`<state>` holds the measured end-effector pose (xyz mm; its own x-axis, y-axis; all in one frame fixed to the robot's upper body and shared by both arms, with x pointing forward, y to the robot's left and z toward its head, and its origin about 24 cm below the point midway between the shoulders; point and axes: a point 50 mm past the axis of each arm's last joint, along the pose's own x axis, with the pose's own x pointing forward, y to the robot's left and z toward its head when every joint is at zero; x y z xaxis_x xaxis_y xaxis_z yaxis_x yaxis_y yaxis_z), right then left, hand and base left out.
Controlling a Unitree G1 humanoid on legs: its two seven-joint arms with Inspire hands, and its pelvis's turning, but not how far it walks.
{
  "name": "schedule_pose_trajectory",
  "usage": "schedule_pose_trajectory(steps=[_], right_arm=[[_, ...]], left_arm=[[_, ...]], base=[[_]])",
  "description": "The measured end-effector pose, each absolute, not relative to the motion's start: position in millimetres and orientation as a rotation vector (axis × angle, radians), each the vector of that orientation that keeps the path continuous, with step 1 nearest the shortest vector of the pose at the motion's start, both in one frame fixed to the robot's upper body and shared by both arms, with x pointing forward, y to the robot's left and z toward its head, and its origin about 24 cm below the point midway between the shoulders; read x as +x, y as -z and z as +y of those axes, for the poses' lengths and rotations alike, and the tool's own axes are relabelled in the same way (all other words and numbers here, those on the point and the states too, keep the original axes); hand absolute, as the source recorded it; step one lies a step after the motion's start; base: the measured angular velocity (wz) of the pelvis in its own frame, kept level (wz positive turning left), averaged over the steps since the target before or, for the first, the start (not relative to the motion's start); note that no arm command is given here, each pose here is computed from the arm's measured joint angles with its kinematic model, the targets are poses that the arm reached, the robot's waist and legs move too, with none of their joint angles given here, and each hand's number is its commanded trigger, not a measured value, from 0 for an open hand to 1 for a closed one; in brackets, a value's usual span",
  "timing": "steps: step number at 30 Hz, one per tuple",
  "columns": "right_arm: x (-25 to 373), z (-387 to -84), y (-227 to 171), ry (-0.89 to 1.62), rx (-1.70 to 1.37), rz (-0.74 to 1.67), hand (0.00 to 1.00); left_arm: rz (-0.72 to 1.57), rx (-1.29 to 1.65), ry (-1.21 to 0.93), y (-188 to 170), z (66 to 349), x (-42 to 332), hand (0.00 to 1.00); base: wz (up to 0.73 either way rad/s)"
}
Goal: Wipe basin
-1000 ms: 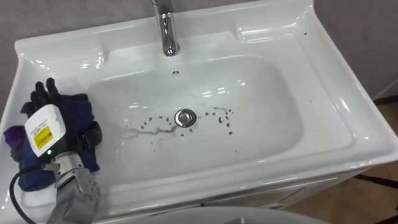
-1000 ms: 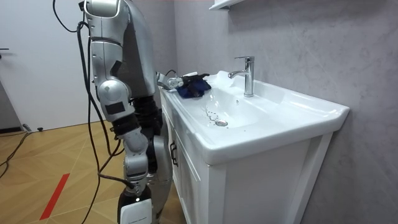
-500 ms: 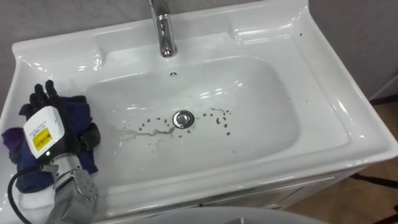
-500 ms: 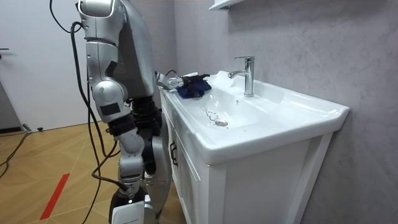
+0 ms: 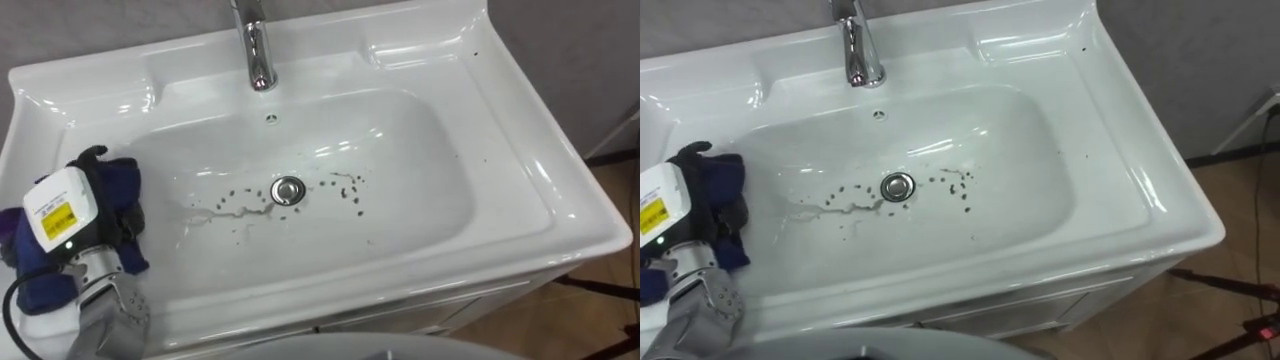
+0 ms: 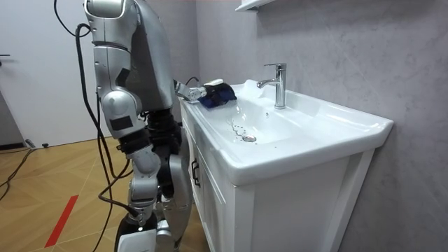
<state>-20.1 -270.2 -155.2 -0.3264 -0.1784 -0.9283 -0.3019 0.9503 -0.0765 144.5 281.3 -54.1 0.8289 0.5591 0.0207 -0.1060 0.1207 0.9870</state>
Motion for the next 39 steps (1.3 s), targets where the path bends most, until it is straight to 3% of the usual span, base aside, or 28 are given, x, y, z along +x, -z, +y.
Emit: schedule_pose_trajectory(steps=[16, 39], right_arm=[[-16, -269, 155, -0.156, -0.333, 1.909, 0.00], [12, -265, 159, -0.173, -0.394, 1.704, 0.00]], left_arm=[[0.376, 1.451, -0.510, 52, 281, 145, 1.00], [0.403, 1.327, -0.563, 59, 266, 162, 1.00]], base=[[0.00], [0.06]])
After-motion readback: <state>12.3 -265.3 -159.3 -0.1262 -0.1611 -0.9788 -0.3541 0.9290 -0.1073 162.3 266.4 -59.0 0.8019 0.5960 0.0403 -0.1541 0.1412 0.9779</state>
